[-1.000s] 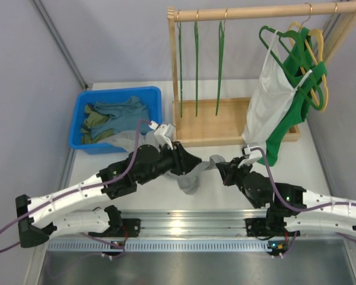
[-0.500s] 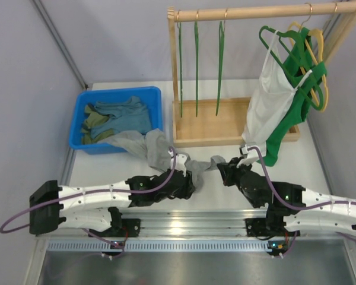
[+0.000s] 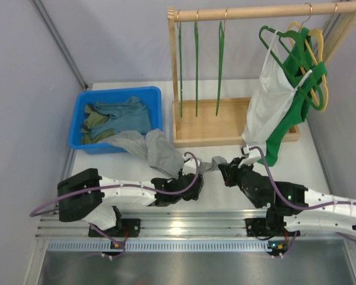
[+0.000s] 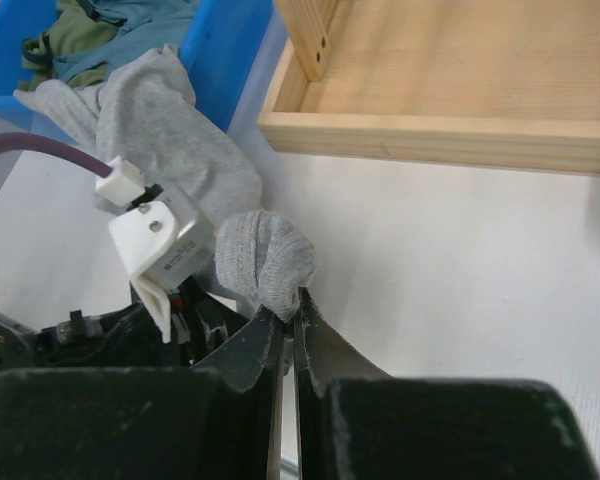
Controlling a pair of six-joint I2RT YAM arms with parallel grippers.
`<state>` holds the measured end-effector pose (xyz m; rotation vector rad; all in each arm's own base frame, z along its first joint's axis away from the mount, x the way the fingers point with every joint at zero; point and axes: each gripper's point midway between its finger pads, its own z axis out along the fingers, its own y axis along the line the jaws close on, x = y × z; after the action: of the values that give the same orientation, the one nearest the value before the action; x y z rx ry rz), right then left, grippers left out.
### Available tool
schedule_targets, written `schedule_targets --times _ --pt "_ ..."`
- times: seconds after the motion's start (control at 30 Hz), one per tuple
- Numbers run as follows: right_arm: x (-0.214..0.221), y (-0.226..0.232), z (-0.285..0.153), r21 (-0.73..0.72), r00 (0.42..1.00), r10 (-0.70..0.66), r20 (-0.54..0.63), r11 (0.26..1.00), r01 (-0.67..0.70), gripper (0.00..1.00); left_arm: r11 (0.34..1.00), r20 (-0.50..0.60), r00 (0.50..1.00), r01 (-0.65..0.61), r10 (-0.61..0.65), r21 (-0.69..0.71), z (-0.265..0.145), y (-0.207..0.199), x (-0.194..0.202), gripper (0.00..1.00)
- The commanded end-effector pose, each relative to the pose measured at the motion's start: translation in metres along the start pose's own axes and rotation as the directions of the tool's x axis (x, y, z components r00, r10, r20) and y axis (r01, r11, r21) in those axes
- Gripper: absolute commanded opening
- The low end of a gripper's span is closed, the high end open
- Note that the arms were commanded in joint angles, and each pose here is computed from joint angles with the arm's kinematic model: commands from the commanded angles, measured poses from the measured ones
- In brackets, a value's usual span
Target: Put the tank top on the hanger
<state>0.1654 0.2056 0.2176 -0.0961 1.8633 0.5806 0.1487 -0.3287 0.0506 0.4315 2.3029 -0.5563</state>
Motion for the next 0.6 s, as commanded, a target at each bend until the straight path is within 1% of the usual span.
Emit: schedule_targets --times 0.0,0.17,0.27,0.37,0.4,0.5,0.53,0.57 --pt "-0.023 0.014 -0.009 -0.050 0.997 0.069 0.033 0.996 -0.068 0.00 1.000 0.088 0.996 0.004 -0.007 0.030 0.009 -0.017 -0.022 0.48" --pt "-0.020 0.014 -0.008 -0.051 0.998 0.066 0.023 0.997 -0.065 0.00 0.997 0.093 0.996 -0.015 0.009 0.072 0.015 -0.025 -0.014 0.49" --pt "-0.018 0.014 -0.008 -0.053 0.998 0.066 0.020 0.997 -0.065 0.00 0.999 0.070 0.997 -0.031 0.028 0.035 0.024 -0.018 -0.003 0.49" --pt "-0.018 0.015 -0.008 -0.053 0.997 0.069 0.020 0.996 -0.068 0.00 0.999 0.058 0.998 -0.033 0.032 0.010 0.029 -0.014 0.003 0.45" --pt "-0.017 0.015 -0.007 -0.053 0.998 0.066 0.018 0.996 -0.065 0.00 1.000 0.058 0.998 -0.027 0.027 0.003 0.029 -0.012 0.003 0.40" --pt "-0.019 0.015 -0.008 -0.055 0.997 0.070 0.020 0.996 -0.069 0.00 0.999 0.063 0.998 -0.024 0.027 -0.043 0.030 -0.003 0.004 0.33" --pt "-0.019 0.015 -0.008 -0.055 0.997 0.070 0.020 0.996 -0.069 0.00 0.998 0.067 0.997 -0.020 0.024 -0.051 0.029 -0.002 0.002 0.23" --pt "-0.020 0.015 -0.009 -0.055 0.997 0.071 0.022 0.996 -0.070 0.00 0.999 0.080 0.997 -0.014 0.018 -0.047 0.025 -0.004 -0.003 0.15"
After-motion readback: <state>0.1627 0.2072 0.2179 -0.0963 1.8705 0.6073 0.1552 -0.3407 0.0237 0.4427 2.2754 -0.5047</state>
